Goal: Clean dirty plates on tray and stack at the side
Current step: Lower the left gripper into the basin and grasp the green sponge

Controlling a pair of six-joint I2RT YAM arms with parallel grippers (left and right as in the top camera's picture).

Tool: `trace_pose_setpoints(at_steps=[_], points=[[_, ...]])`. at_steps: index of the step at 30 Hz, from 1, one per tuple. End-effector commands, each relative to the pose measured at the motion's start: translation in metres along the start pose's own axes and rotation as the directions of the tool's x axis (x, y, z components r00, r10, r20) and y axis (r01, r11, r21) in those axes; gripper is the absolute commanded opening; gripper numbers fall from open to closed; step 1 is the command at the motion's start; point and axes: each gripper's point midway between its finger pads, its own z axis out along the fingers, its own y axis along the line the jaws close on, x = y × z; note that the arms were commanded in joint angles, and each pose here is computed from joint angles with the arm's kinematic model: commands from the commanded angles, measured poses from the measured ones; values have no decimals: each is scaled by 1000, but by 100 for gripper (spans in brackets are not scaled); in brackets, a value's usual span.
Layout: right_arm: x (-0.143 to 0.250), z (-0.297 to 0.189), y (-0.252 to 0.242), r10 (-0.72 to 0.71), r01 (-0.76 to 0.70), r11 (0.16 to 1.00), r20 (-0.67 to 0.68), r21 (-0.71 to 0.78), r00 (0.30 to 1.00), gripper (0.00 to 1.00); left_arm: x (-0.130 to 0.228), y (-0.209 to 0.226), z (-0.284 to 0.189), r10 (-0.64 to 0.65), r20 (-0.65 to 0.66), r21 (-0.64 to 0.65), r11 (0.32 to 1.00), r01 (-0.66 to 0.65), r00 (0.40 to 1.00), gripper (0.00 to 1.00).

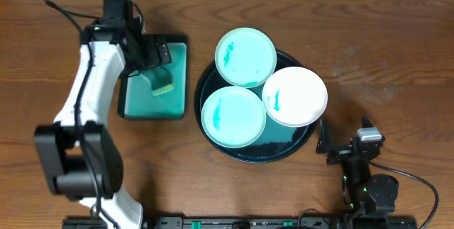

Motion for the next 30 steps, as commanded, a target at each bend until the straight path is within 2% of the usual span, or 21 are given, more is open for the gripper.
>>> trace_pose_setpoints(at_steps=[1,11,15,18,21,25,30], points=[[1,0,0,-14,14,1000,-2,1,1000,99,5,3,27,-138,-65,-17,990,137,988,100],[1,0,0,-14,14,1000,-2,1,1000,99,26,18,83,-183,-183,-78,982,171,966,100],[1,0,0,-14,14,1000,-2,1,1000,99,22,21,86,-177,-161,-97,982,163,971,99],[1,0,0,-14,14,1000,-2,1,1000,99,22,20,87,-172,-157,-103,982,157,973,89],[1,0,0,-14,14,1000,-2,1,1000,99,29,18,89,-165,-173,-107,983,148,971,84],[1,0,0,-14,14,1000,-2,1,1000,99,42,14,93,-176,-200,-123,980,154,964,84],[1,0,0,-14,14,1000,-2,1,1000,99,48,29,96,-181,-173,-227,964,139,968,84]])
